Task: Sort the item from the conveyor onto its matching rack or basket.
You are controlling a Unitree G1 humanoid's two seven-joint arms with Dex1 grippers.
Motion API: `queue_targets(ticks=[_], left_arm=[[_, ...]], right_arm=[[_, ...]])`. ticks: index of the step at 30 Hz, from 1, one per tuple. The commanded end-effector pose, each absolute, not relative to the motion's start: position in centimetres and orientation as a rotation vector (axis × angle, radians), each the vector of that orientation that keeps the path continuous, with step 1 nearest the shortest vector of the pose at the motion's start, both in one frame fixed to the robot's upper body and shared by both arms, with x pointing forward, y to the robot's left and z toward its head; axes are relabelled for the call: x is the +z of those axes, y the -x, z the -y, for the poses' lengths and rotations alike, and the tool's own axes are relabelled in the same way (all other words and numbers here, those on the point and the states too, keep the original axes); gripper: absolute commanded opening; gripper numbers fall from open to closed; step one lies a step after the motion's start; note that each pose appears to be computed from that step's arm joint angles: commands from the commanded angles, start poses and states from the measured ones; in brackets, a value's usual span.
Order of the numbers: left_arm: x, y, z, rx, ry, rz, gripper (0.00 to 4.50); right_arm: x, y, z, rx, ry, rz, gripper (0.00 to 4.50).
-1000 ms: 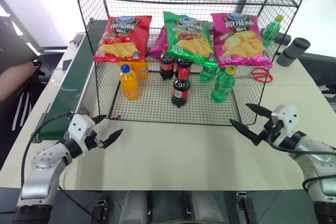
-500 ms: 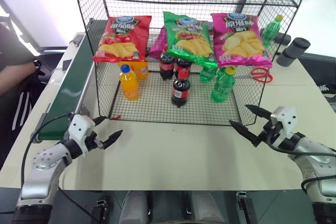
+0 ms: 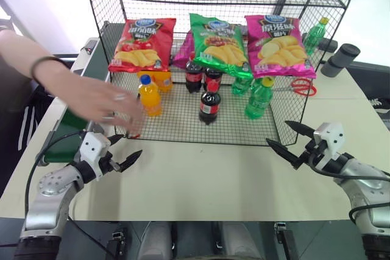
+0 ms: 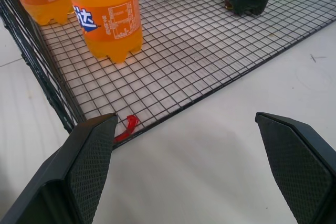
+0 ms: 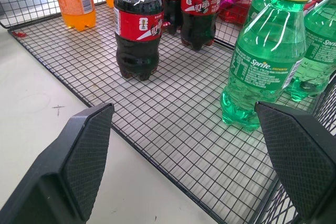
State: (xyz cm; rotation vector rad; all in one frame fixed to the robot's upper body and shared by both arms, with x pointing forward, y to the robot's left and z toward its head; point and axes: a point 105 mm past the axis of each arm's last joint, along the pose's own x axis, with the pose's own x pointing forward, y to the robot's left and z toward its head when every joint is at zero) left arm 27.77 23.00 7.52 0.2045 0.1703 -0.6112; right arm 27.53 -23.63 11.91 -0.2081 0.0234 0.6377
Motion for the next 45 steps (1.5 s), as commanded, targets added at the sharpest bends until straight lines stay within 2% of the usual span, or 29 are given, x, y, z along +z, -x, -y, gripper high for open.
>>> queue_targets(ticks=[1,45], left_arm=[[8.32,-28.12,-22.95,-0.61,-0.229,-0.137,4.5],[9.04,-28.52,-22.24,-0.631,-0.233,-0.118,4.5]], right_arm=[[13.07,-27.63,22.99,0.651,0.228,0.026,4.45],[13.12,-27.91,22.5,0.66,0.239,0.028,4.45]])
